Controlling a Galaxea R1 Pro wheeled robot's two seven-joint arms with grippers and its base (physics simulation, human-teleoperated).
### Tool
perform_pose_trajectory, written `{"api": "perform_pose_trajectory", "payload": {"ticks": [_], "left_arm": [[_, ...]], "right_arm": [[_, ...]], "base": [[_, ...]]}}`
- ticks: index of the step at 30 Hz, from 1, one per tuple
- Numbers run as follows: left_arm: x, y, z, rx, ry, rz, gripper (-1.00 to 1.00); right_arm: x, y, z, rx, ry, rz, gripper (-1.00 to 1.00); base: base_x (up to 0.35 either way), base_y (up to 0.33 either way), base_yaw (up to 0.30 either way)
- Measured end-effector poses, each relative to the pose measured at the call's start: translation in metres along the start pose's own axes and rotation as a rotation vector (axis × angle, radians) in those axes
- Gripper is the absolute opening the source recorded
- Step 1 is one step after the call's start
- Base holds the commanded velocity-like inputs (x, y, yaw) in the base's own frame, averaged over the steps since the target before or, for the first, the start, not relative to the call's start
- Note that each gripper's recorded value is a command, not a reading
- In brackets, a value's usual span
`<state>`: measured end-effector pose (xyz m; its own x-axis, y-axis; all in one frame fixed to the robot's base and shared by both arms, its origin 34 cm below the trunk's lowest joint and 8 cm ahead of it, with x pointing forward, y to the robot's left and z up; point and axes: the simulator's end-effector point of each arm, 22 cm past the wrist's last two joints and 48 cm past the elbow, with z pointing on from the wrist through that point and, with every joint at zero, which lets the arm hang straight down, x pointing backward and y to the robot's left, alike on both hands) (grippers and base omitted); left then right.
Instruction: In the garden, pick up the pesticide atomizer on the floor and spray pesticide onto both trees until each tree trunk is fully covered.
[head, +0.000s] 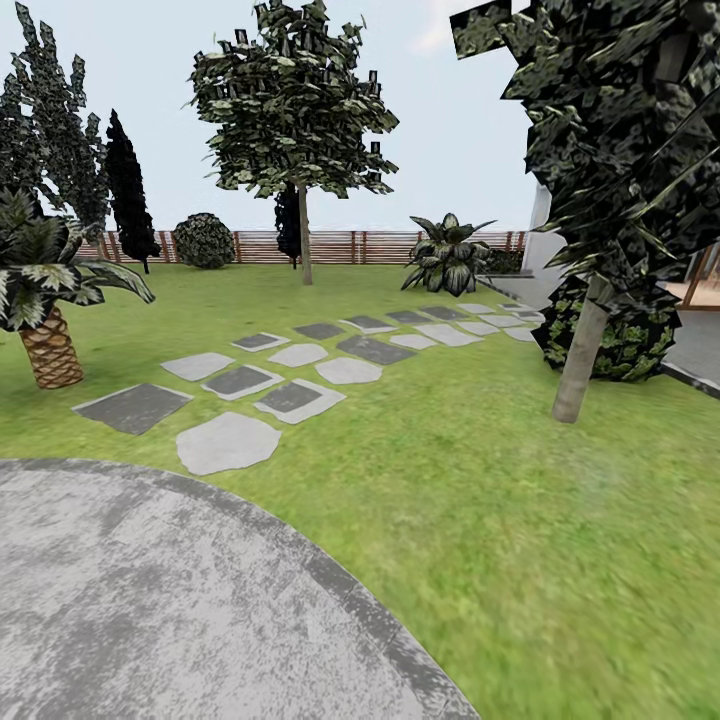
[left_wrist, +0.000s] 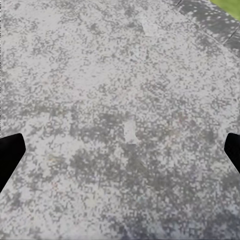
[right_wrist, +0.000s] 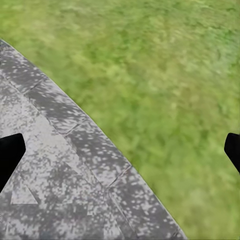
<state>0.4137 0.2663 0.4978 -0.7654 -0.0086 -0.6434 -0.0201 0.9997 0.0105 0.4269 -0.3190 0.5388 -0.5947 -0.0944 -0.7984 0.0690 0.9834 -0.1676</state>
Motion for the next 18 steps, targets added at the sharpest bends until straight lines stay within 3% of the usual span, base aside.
{"api": "perform_pose_trajectory", "payload": {"ticks": [9, 18], "left_arm": [[0.011, 0.005, 0.012, -0.015, 0.000, -0.023, 1.00], [0.023, 0.004, 0.023, -0.015, 0.001, -0.024, 1.00]], "right_arm": [[0.014, 0.005, 0.008, -0.002, 0.001, 0.003, 1.00], [0.028, 0.008, 0.016, -0.003, 0.002, 0.003, 1.00]], "base": [[0.000, 0.000, 0.017], [0.000, 0.000, 0.252]]}}
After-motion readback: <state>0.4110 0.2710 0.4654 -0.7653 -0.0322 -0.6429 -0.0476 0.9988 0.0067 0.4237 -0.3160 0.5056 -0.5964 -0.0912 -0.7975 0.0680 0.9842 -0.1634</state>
